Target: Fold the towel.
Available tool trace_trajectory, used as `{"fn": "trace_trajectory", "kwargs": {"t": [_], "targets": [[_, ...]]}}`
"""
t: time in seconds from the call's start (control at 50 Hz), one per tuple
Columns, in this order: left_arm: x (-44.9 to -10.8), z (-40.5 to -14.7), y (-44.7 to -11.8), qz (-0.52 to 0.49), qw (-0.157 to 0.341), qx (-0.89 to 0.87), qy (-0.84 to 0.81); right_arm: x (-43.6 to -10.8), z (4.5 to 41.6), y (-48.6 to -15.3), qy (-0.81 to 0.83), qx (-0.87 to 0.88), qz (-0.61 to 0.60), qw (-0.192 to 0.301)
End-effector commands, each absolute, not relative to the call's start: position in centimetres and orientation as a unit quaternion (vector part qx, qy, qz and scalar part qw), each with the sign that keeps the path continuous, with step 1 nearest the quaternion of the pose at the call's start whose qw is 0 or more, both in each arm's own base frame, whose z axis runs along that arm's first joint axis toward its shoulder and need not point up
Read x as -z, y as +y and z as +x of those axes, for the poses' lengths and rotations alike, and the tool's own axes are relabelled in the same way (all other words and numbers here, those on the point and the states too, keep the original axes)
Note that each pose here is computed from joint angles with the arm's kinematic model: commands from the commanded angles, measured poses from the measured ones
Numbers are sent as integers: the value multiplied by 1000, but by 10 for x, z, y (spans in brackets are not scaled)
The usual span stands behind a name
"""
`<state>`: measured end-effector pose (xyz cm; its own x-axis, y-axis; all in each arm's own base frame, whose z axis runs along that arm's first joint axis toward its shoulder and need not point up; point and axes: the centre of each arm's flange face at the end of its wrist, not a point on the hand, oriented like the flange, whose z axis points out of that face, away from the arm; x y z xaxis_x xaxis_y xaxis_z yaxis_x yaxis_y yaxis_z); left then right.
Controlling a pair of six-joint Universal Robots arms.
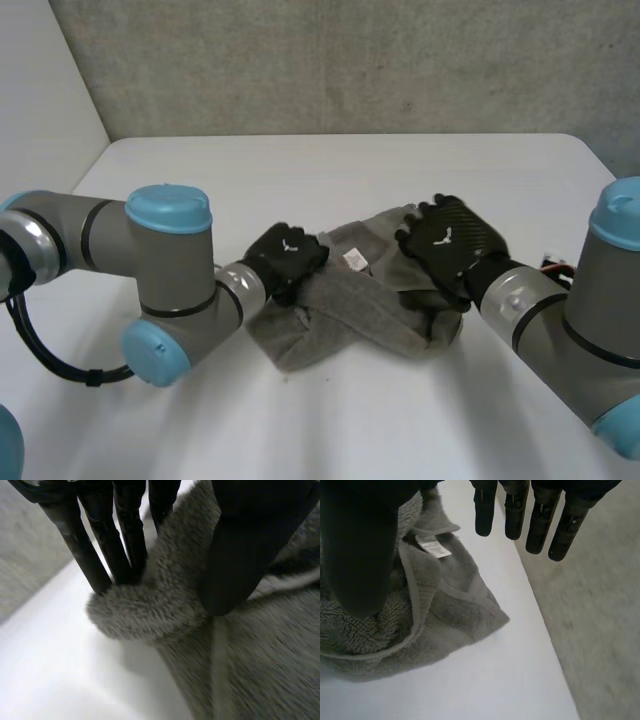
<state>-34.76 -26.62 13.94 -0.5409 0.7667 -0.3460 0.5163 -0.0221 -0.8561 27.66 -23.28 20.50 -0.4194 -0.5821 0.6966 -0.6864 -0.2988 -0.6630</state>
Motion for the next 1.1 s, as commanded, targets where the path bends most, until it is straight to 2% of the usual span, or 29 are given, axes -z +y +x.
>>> {"fn": "trace_trajectory", "kwargs": {"t": [0.02, 0.14, 0.34, 0.38, 0.4, 0.42, 0.44, 0.48, 0.5, 0.52, 0.54, 0.56, 0.58, 0.6, 0.64, 0.72, 0.76, 0.78, 0.82, 0.84, 0.88, 0.92, 0.94, 0.98, 1.0, 1.04, 1.06, 1.1], "targets": [[-142, -334, -250, -466, 106, -509, -716, -184, 292, -250, -555, -572, 602, 36], [-149, -323, -242, -458, 91, -512, -721, -163, 302, -262, -568, -533, 626, 10], [-149, -328, -250, -453, 90, -540, -704, -148, 311, -282, -568, -529, 631, 10], [-151, -334, -261, -450, 84, -565, -686, -168, 318, -301, -551, -570, 610, 32], [-151, -334, -261, -450, 84, -565, -686, -168, 318, -302, -550, -570, 609, 32], [-160, -340, -272, -450, 74, -592, -665, -188, 323, -316, -536, -608, 584, 50], [-160, -340, -272, -450, 74, -592, -665, -189, 323, -316, -536, -608, 584, 50], [-199, -349, -303, -438, 33, -668, -601, -245, 328, -350, -515, -705, 478, 92], [-199, -349, -303, -438, 33, -668, -601, -245, 328, -350, -515, -706, 478, 92], [-229, -346, -325, -411, -3, -714, -568, -279, 327, -365, -499, -761, 402, 101], [-262, -340, -347, -368, -41, -758, -537, -311, 324, -375, -474, -811, 330, 94], [-262, -340, -347, -368, -41, -758, -536, -311, 324, -375, -474, -811, 329, 94], [-295, -334, -361, -319, -68, -798, -507, -335, 322, -378, -447, -848, 274, 79], [-296, -334, -362, -319, -69, -798, -507, -336, 322, -378, -447, -848, 274, 79], [-345, -320, -373, -232, -92, -846, -472, -357, 318, -377, -419, -878, 226, 54], [-357, -313, -371, -201, -70, -853, -476, -346, 317, -373, -439, -868, 229, 45], [-337, -308, -364, -205, -46, -830, -516, -323, 316, -368, -472, -849, 235, 25], [-337, -308, -364, -205, -45, -830, -516, -323, 316, -367, -473, -849, 235, 25], [-303, -302, -352, -225, -39, -795, -563, -307, 307, -363, -506, -833, 224, 0], [-303, -302, -351, -225, -39, -794, -563, -307, 307, -363, -506, -833, 224, 0], [-264, -295, -337, -247, -39, -753, -609, -283, 300, -359, -545, -810, 215, -27], [-221, -287, -319, -273, -40, -705, -654, -249, 284, -359, -597, -773, 215, -28], [-220, -287, -319, -273, -40, -704, -654, -249, 284, -359, -597, -772, 215, -28], [-180, -280, -302, -296, -41, -656, -693, -210, 276, -351, -655, -719, 232, -27], [-180, -280, -302, -296, -41, -656, -693, -209, 276, -351, -655, -718, 232, -27], [-145, -277, -284, -323, -35, -614, -720, -167, 271, -340, -717, -650, 252, -29], [-145, -277, -283, -323, -35, -613, -720, -167, 271, -340, -717, -650, 252, -29], [-123, -276, -270, -343, -29, -582, -737, -151, 260, -333, -755, -605, 254, -24]]}}
